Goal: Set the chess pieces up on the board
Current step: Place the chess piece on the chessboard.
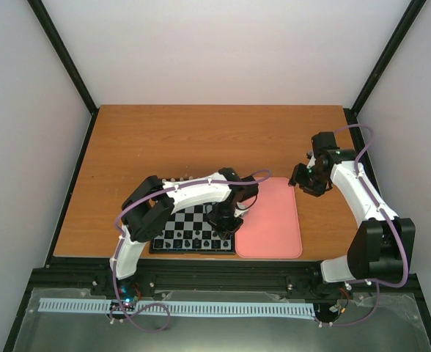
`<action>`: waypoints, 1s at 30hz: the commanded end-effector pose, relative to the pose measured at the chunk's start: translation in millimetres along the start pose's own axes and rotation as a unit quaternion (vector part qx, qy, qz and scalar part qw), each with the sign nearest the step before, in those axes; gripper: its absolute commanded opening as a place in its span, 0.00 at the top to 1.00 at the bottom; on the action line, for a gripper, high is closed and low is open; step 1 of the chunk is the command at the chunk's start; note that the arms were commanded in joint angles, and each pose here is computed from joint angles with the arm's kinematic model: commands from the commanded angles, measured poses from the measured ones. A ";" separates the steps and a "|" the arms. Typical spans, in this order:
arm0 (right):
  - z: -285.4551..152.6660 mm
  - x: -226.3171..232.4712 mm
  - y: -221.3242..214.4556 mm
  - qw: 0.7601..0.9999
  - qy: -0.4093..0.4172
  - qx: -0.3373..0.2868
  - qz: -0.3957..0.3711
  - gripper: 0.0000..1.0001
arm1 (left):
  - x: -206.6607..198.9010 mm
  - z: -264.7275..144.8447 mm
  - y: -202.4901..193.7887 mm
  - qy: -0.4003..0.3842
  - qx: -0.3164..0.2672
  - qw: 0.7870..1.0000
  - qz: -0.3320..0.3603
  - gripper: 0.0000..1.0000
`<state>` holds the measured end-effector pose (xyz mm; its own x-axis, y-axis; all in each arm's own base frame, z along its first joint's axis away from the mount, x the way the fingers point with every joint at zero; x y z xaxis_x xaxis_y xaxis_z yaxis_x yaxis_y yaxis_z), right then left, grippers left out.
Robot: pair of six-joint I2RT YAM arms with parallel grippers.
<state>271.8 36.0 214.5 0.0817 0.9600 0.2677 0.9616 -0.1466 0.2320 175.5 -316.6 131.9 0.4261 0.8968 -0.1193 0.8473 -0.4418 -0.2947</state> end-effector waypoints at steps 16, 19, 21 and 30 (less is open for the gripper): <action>-2.2 -3.2 -0.3 1.000 0.004 -0.009 -0.001 0.44 | -5.1 1.2 5.2 0.022 -0.007 1.000 0.009 0.97; -2.6 -2.7 -0.1 1.000 0.005 -0.010 -0.001 0.44 | -5.8 0.6 6.5 0.022 -0.009 1.000 0.010 0.96; -2.7 -2.9 0.2 1.000 0.004 -0.010 -0.001 0.44 | -6.4 -0.7 7.3 0.022 -0.012 1.000 0.012 0.93; -2.3 -3.6 -0.5 1.000 0.004 -0.009 0.000 0.44 | -5.4 0.4 6.9 0.026 -0.010 1.000 0.015 0.89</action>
<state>270.7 34.7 211.8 0.0878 0.9590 0.2693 0.9624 -0.1515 0.2257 180.4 -320.0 130.6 0.4354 0.8953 -0.0937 0.8515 -0.4434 -0.2799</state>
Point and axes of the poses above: each gripper's point midway between its finger pads, its own z axis out along the fingers, its own x axis along the line the jaws close on, y = z × x, the point moved 9 cm from there along -z, back along the fingers, and after that the axes turned 12 degrees about -z, right-handed, at the moved point
